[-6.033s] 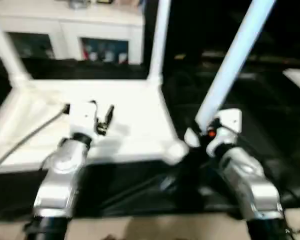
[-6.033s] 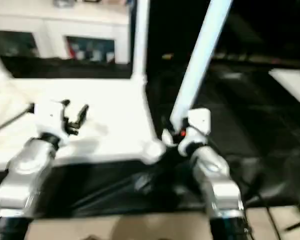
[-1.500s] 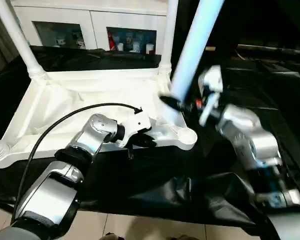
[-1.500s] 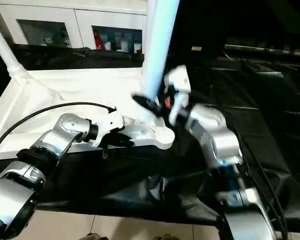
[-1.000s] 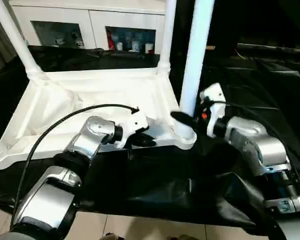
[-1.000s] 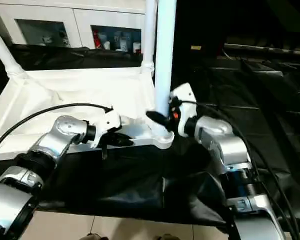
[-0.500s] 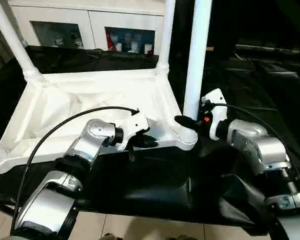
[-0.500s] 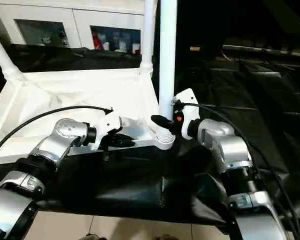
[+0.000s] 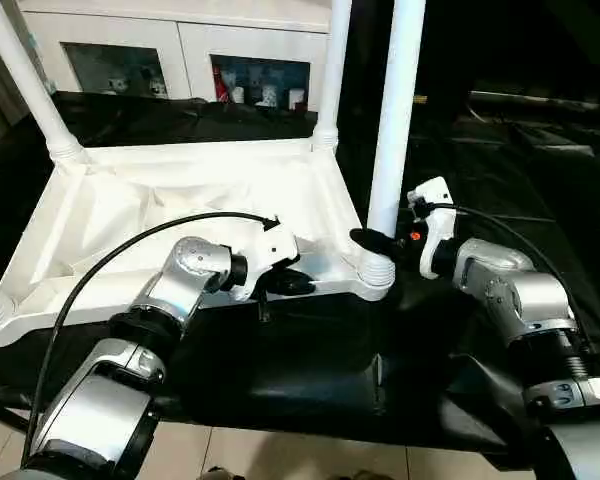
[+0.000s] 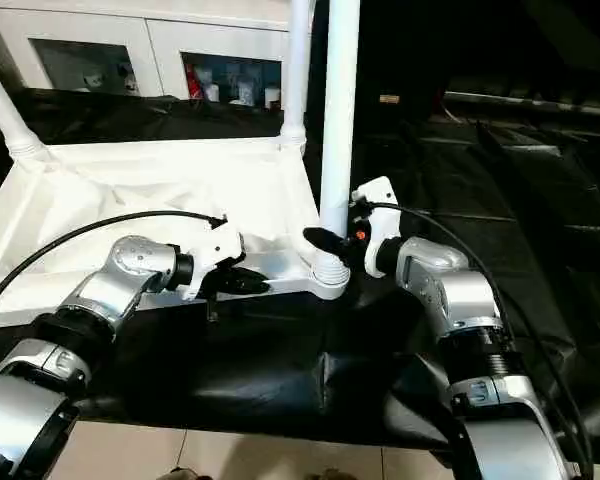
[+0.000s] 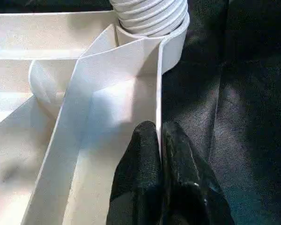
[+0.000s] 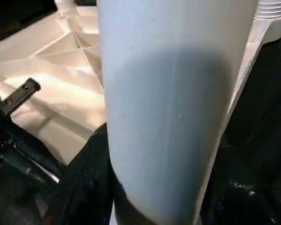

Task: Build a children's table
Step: Insert table leg to table base

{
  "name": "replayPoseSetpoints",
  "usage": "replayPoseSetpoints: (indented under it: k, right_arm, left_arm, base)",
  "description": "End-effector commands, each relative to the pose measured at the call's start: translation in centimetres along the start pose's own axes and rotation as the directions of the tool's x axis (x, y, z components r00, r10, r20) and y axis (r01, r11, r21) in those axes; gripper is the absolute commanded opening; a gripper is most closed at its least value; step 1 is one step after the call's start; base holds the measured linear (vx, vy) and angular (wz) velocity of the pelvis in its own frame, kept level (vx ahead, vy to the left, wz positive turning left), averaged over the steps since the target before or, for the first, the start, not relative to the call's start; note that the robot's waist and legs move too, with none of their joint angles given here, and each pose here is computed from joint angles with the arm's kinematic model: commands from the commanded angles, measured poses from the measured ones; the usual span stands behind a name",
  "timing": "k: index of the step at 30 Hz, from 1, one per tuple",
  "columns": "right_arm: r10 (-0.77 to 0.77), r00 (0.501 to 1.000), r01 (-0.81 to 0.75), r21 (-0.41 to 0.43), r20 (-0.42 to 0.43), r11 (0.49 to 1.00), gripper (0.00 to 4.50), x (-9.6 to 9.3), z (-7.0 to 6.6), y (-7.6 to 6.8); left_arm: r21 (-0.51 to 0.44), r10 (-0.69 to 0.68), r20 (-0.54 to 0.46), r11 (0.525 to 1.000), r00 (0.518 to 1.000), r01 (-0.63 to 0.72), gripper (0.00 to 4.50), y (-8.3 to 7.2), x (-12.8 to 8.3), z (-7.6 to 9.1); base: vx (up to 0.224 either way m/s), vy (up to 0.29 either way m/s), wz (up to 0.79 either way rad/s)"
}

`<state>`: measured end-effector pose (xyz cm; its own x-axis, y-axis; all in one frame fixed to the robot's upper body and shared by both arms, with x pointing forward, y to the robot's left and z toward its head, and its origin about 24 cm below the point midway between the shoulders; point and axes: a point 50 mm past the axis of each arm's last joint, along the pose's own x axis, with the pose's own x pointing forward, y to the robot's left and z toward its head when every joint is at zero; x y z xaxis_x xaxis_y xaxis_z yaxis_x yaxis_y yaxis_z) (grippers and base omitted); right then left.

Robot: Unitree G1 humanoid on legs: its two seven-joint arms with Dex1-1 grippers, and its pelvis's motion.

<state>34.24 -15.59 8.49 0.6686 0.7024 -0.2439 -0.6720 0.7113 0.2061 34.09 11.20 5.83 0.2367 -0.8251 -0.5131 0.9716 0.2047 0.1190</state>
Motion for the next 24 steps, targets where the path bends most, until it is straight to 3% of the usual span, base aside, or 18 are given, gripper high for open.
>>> replayPoseSetpoints:
  k: [1, 8, 18, 24]
  right_arm:
    - [-0.014, 1.0, 0.013, 0.055, 0.013, 0.998, 1.89, -0.2, -1.3, -0.2]
    - [-0.016, 0.993, 0.005, 0.092, 0.114, 0.996, 1.89, -1.3, -2.9, 0.4]
    - [-0.077, 0.968, 0.091, -0.047, 0.24, 0.995, 1.89, -2.3, -5.8, 2.4]
    - [-0.061, 0.968, 0.077, -0.056, 0.243, 0.995, 1.89, -2.1, -6.4, 3.0]
  left_arm:
    - [-0.014, -0.03, -0.005, 0.999, 1.0, 0.03, 0.0, -0.4, 0.3, -0.4]
    - [-0.018, -0.03, 0.0, 0.999, 1.0, 0.03, 0.0, -0.4, 0.0, -0.5]
    - [-0.031, -0.024, 0.009, 0.999, 1.0, 0.024, 0.0, -0.7, 0.3, -0.7]
    - [-0.034, -0.021, 0.005, 0.999, 1.0, 0.021, 0.0, -0.6, 0.2, -0.8]
  base:
    - [0.0, 0.0, 0.0]
    - [0.0, 0.0, 0.0]
    - [0.0, 0.0, 0.0]
    - [0.0, 0.0, 0.0]
